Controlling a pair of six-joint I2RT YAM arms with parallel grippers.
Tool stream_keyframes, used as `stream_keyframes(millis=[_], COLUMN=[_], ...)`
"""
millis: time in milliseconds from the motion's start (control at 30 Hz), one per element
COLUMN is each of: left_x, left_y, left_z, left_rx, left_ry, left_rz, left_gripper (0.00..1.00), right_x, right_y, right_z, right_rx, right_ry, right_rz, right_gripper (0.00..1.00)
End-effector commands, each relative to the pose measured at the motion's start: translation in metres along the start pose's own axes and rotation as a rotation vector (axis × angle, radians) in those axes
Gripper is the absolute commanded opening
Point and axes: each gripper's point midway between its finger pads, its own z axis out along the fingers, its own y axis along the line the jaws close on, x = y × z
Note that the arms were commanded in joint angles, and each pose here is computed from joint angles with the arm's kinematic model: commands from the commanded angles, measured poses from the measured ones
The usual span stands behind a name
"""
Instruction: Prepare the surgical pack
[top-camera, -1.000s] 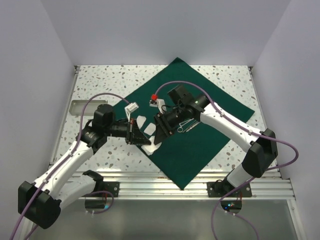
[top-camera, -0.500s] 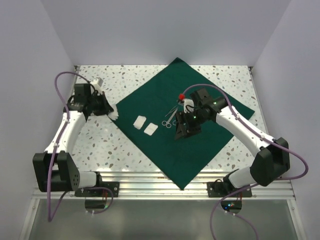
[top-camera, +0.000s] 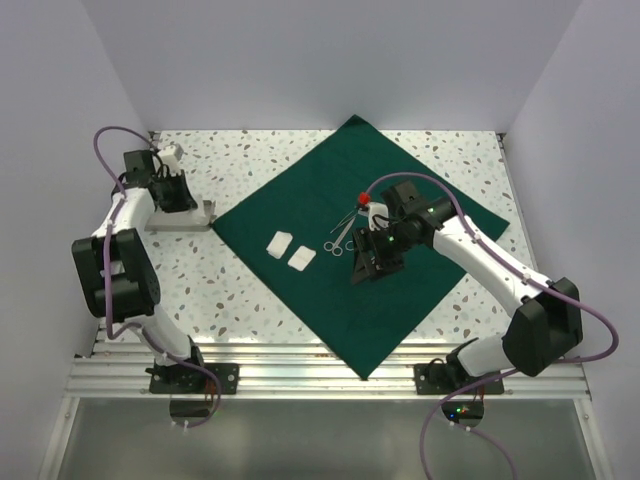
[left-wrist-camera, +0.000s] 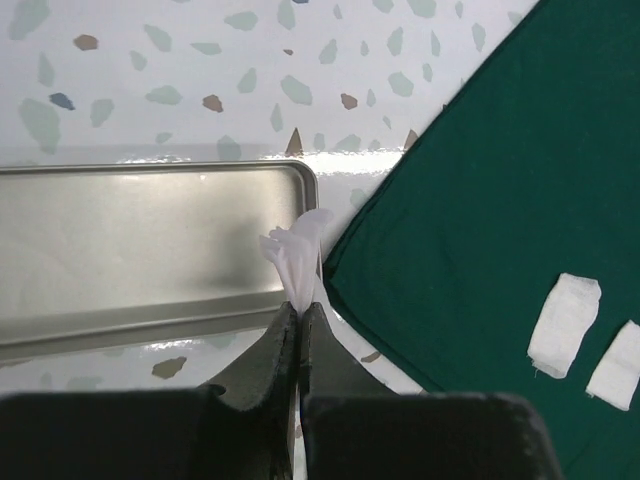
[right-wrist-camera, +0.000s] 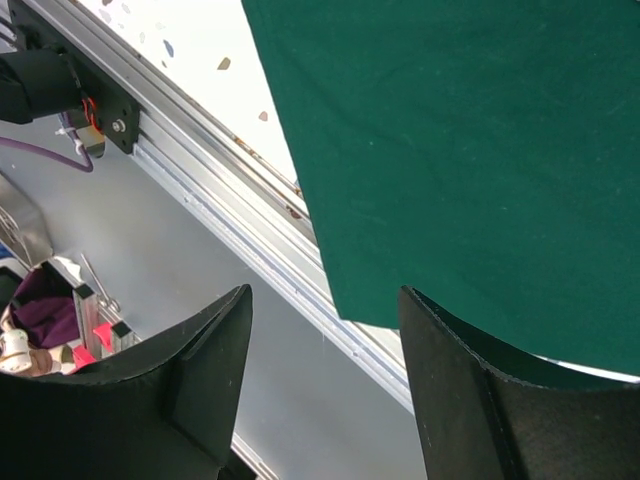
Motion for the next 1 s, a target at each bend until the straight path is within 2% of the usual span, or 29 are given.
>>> stream_keyframes(millis=[0,267,433,967], left_x=[-0.028,-0.016,-0.025,0.007], left_y=[0.001,0.009,0.014,0.033], left_z=[0.008,0.041,0.046,0.073], left_rx=[0.099,0.172,0.184,0.193], left_ry=[-0.088,-0.033,-0.049,0.069], left_rz=[0.085,0.045,0.034,-0.082], left_gripper=[0.00,0.00,0.00,0.00], right_x=[-0.004,-0.011,-0.014,-0.020], right_y=[0.004,0.001,0.000,-0.004], right_z=[-0.012,-0.013,-0.010,-0.005], right_rx=[0.005,0.032,0.031,0.036], right_ry=[-0.035,-0.037,-0.031,-0.014], right_rz=[-0.044,-0.048,-0.039,-0.032], right_gripper=[0.64,0.63,0.64,0.63])
